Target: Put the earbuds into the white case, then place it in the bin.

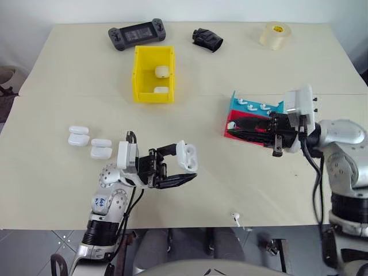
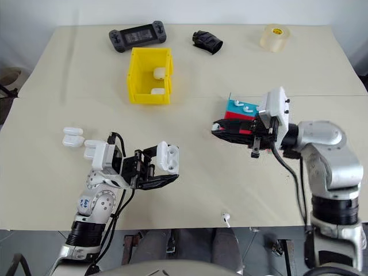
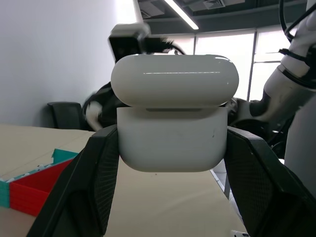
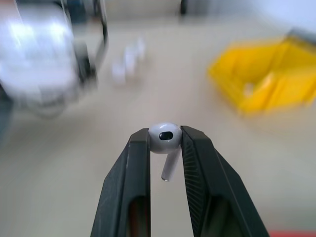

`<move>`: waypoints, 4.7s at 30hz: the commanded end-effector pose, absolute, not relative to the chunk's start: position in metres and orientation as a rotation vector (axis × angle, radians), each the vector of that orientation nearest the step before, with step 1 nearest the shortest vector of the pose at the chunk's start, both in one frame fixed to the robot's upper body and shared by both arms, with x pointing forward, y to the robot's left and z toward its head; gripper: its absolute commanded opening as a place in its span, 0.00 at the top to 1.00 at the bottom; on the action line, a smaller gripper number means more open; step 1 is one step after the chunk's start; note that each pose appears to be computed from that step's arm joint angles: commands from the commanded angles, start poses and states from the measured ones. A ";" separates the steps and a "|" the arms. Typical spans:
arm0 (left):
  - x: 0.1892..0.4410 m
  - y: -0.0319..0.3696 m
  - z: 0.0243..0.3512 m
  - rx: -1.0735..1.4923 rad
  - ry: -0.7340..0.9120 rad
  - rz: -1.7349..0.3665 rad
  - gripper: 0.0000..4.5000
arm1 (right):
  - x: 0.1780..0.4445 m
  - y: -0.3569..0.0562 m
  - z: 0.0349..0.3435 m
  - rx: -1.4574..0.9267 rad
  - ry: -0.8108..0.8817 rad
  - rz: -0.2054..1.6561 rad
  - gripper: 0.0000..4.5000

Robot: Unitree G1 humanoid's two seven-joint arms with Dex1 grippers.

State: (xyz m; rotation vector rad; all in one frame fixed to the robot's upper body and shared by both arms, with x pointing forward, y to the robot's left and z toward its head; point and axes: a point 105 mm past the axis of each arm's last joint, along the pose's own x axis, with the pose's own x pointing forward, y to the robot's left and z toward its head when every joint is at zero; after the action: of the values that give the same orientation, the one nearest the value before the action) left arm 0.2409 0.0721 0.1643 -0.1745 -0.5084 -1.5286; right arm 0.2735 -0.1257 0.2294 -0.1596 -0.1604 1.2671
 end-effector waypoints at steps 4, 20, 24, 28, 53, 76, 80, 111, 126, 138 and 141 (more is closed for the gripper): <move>0.246 0.068 0.173 -0.209 -0.541 -1.565 0.35 | 0.243 -0.102 0.259 0.127 -0.439 1.183 0.89; 0.251 0.060 0.189 -0.239 -0.552 -1.631 0.35 | 0.228 -0.060 0.237 0.274 -0.480 1.180 0.89; 0.250 0.058 0.192 -0.240 -0.556 -1.635 0.35 | 0.230 -0.057 0.234 0.275 -0.481 1.175 0.89; 0.248 0.055 0.197 -0.240 -0.560 -1.639 0.35 | 0.234 -0.053 0.229 0.277 -0.465 1.176 0.89; 0.251 0.054 0.202 -0.233 -0.581 -1.620 0.35 | 0.233 -0.073 0.212 0.263 -0.426 1.155 0.89; 0.247 0.052 0.199 -0.206 -0.582 -1.665 0.35 | 0.237 -0.064 0.199 0.184 -0.345 1.241 0.89; 0.249 0.052 0.200 -0.206 -0.593 -1.660 0.35 | 0.235 -0.064 0.192 0.158 -0.279 1.270 0.89; 0.253 0.054 0.201 -0.198 -0.618 -1.624 0.35 | 0.235 -0.083 0.206 0.084 -0.255 1.297 0.89; 0.252 0.055 0.197 -0.193 -0.612 -1.629 0.35 | 0.232 -0.087 0.214 0.080 -0.250 1.321 0.14; 0.244 0.065 0.181 -0.133 -0.586 -1.646 0.35 | 0.225 -0.216 0.184 -0.151 -0.083 0.881 0.01; 0.240 0.064 0.180 -0.132 -0.589 -1.661 0.35 | 0.219 -0.255 0.169 -0.202 -0.020 0.754 0.01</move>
State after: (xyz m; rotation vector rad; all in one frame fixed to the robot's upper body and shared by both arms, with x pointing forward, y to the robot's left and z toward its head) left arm 0.2479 0.0669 0.1725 -0.1531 -0.5344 -1.6309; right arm 0.2219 -0.2373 0.1626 -0.1311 0.0009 0.8064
